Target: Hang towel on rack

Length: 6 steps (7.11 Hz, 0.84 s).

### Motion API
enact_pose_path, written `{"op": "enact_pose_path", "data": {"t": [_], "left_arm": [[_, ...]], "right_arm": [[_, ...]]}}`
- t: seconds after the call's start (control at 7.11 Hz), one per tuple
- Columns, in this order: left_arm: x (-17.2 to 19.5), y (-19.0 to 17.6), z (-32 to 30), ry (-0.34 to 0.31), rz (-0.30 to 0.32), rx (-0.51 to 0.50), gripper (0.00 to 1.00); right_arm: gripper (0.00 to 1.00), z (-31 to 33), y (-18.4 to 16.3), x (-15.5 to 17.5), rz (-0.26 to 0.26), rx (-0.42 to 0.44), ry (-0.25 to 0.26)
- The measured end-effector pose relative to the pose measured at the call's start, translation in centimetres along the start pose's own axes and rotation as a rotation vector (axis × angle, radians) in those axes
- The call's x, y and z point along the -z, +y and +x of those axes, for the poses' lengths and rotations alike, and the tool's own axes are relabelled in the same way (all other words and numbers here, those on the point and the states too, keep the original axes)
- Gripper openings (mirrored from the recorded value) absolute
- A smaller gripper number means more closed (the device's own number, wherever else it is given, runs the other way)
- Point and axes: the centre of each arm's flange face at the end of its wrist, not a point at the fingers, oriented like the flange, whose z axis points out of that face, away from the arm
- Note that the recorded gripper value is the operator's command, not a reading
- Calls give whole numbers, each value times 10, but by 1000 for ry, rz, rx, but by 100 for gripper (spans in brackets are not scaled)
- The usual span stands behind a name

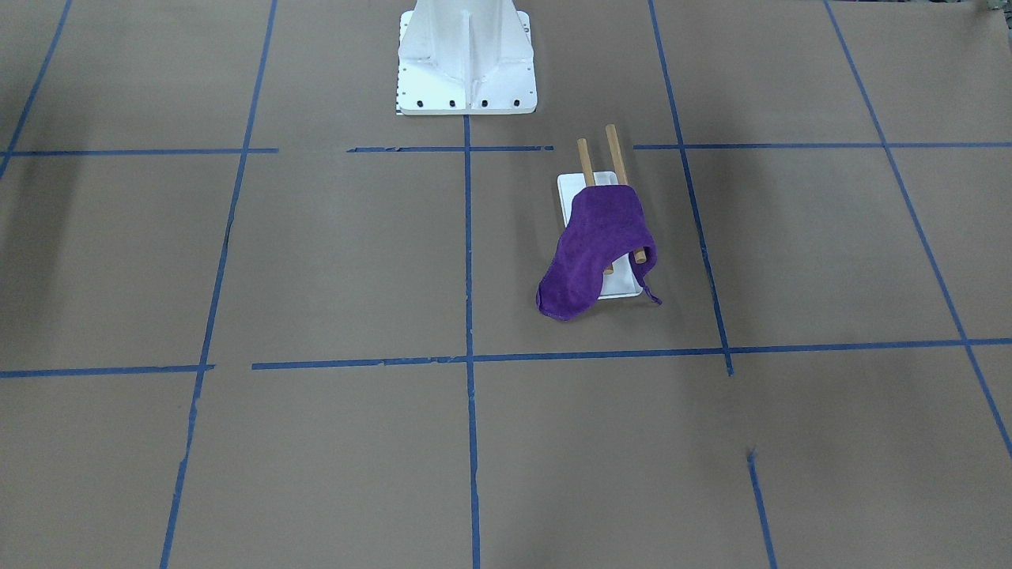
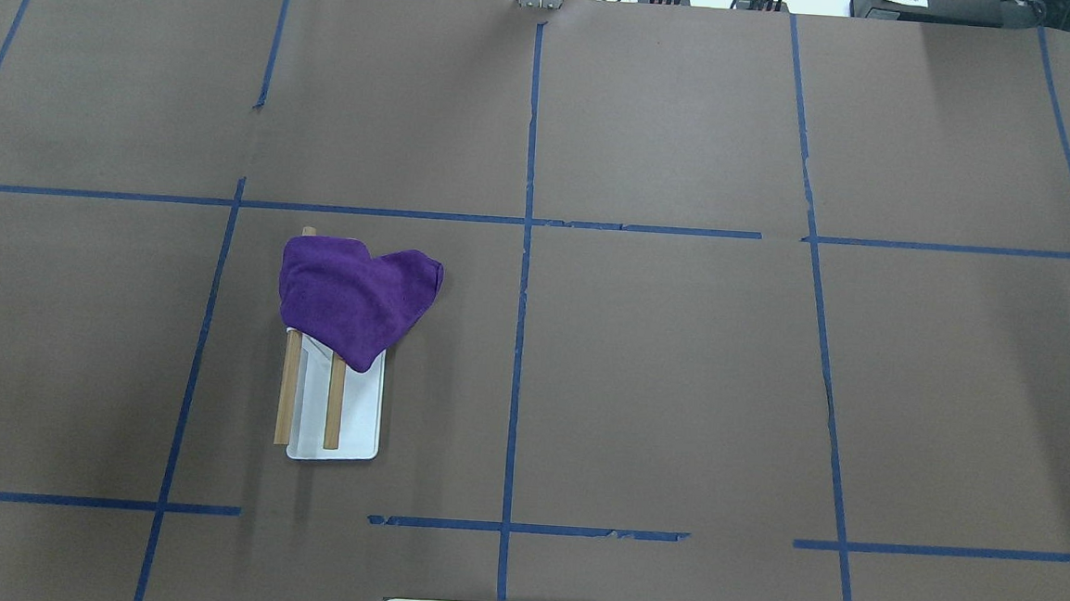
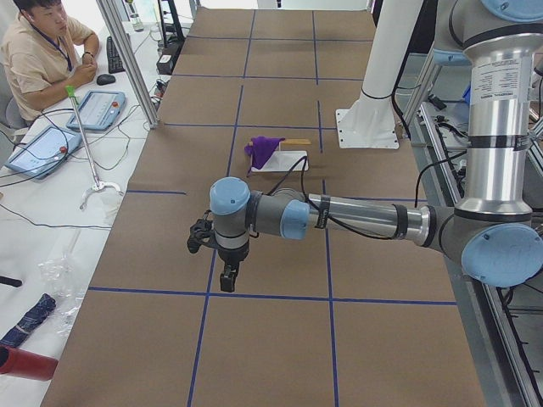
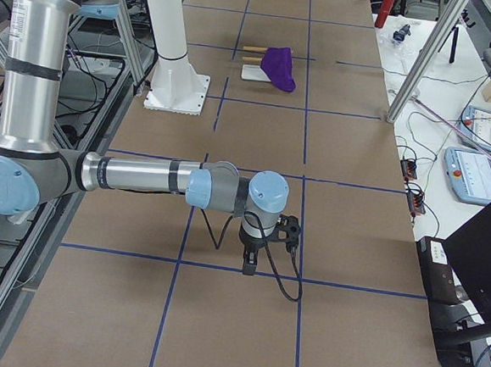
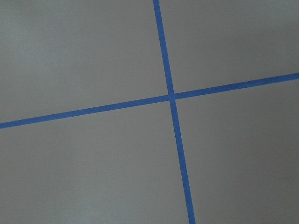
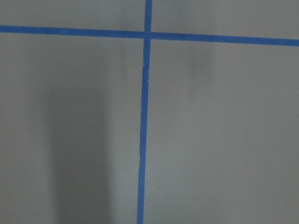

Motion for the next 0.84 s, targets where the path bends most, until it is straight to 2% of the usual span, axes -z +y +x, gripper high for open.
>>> {"op": "enact_pose_path", "data": {"t": [0.28,0.42,0.56,0.84], "left_arm": [[-2,0,-2,-3,-13,14,100],[-4,2,-4,-1,-9,-6,100],[-9,13,-9,5,-5,-67,100],[-19,36,-14,80,-8,-153,100]], "right_arm": [[100,-2,-2,2,5,-3,0],[100,-2,-2,3,7,-3,0],[100,-3,-3,3,8,-2,0],[100,-3,-3,4,9,-1,0]]}}
